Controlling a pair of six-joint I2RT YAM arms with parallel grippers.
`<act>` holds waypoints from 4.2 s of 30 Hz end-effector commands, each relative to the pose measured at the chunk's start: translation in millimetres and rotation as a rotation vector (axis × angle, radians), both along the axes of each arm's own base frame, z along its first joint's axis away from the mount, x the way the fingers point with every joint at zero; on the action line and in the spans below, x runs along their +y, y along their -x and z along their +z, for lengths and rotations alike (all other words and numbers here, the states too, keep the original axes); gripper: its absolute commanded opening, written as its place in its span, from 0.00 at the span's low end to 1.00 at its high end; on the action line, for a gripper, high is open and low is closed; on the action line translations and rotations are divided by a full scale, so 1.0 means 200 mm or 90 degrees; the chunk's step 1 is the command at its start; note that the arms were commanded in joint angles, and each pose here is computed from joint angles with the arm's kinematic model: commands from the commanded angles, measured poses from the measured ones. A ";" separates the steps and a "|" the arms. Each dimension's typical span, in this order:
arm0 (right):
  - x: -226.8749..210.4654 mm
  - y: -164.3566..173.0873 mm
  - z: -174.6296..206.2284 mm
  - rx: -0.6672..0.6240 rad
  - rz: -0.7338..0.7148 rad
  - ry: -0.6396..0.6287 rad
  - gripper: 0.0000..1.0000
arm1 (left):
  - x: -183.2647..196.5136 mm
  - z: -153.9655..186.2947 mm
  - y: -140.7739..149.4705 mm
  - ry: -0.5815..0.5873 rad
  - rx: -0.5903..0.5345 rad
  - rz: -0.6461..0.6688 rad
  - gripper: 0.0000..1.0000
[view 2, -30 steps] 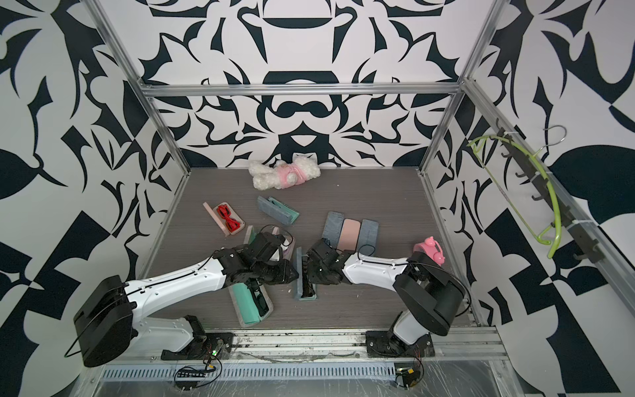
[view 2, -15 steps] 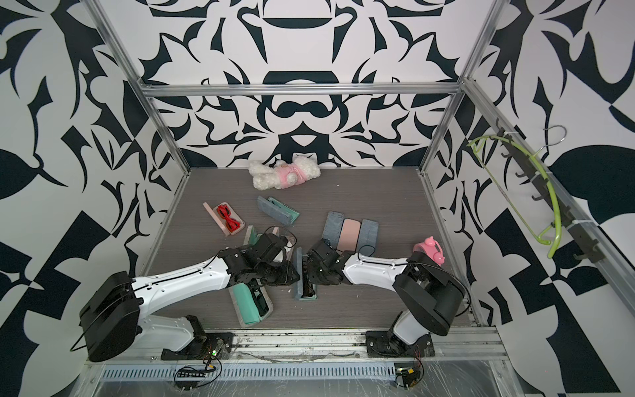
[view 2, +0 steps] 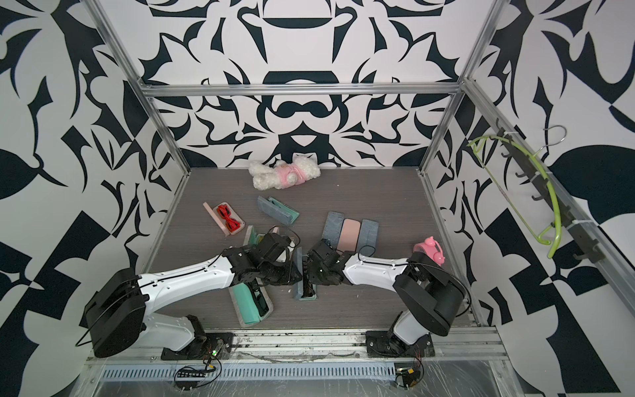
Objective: Close the glasses case
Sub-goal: Close the glasses case at the center of the board, then adjust the glasses case at the center of the board.
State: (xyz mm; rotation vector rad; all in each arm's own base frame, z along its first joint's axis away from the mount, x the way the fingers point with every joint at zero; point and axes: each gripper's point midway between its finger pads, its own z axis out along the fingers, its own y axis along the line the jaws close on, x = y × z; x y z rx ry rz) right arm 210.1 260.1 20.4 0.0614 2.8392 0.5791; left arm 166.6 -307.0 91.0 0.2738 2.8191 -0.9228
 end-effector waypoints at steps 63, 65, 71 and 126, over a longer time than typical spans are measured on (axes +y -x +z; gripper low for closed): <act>-0.05 0.02 0.02 -0.006 -0.002 -0.026 0.10 | -0.10 -0.20 0.05 -0.028 0.042 -0.026 0.28; -0.06 0.02 0.02 -0.007 -0.005 -0.028 0.11 | -0.10 -0.20 0.05 -0.030 0.043 -0.027 0.28; -0.07 0.02 0.03 -0.004 -0.005 -0.036 0.11 | -0.11 -0.23 0.05 -0.032 0.048 -0.028 0.28; -0.04 0.02 0.04 -0.002 0.003 -0.067 0.10 | -0.14 -0.21 -0.12 -0.003 0.050 0.052 0.81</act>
